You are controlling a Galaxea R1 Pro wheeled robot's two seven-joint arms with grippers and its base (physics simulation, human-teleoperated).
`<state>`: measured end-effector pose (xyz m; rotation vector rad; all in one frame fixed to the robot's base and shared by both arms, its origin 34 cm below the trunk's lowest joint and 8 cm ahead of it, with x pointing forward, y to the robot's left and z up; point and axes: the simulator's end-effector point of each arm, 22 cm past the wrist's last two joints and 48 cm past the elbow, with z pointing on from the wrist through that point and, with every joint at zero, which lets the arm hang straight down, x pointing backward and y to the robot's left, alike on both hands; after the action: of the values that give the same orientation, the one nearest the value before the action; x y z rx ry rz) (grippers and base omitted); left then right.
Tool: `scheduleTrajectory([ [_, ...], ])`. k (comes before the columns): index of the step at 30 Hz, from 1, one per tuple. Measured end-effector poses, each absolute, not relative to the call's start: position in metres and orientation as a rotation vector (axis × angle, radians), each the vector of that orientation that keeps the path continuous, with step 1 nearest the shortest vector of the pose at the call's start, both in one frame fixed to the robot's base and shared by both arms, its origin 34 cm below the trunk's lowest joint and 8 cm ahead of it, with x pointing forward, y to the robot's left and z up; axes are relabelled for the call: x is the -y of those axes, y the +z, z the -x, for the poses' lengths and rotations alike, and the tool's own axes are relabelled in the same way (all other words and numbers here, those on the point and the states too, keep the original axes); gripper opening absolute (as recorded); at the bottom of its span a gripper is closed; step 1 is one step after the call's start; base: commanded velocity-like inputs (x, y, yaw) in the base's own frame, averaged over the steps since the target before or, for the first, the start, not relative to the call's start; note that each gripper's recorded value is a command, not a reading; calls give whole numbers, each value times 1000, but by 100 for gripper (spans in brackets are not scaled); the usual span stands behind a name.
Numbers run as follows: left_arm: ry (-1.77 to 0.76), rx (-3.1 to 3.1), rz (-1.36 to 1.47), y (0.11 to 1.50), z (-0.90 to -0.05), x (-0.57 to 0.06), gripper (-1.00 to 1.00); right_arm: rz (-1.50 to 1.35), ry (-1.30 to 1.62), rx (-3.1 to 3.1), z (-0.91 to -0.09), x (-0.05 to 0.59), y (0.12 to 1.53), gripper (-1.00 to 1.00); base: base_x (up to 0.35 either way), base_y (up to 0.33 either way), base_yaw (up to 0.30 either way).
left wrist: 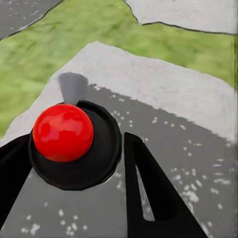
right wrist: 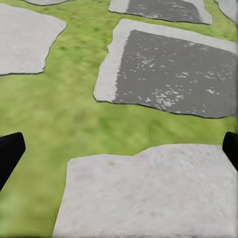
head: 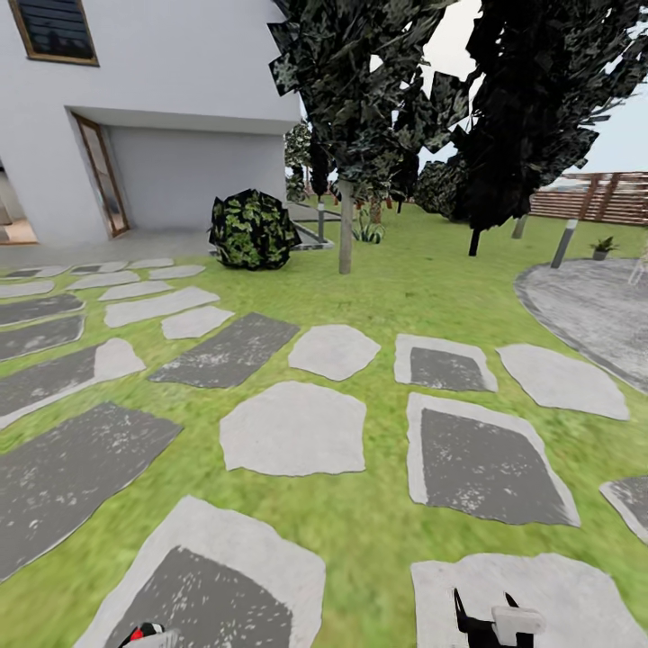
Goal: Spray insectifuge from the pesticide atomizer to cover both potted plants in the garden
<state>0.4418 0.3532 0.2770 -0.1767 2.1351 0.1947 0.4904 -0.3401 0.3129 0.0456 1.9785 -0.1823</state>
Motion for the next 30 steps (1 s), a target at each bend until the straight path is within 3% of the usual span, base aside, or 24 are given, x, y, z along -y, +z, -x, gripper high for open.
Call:
scheduleTrajectory([
  [5, 192, -2138, 175, 276, -441, -352, -100, -47, -175, -1983, -490, 336, 311, 100, 271, 0, -206],
  [16, 175, -2142, 133, 276, -442, -348, -100, -56, -161, -1987, -489, 326, 309, 100, 340, 0, -11],
  [17, -23, -2156, -164, 278, -446, -333, -100, -57, -161, -1986, -489, 326, 309, 100, 341, 0, -19],
  [18, -60, -2163, -191, 284, -443, -360, -100, -56, -160, -1987, -489, 326, 309, 100, 341, 0, -86],
  [30, -101, -2173, -190, 280, -438, -347, -100, -58, -165, -1983, -490, 328, 310, 100, 264, 0, -268],
])
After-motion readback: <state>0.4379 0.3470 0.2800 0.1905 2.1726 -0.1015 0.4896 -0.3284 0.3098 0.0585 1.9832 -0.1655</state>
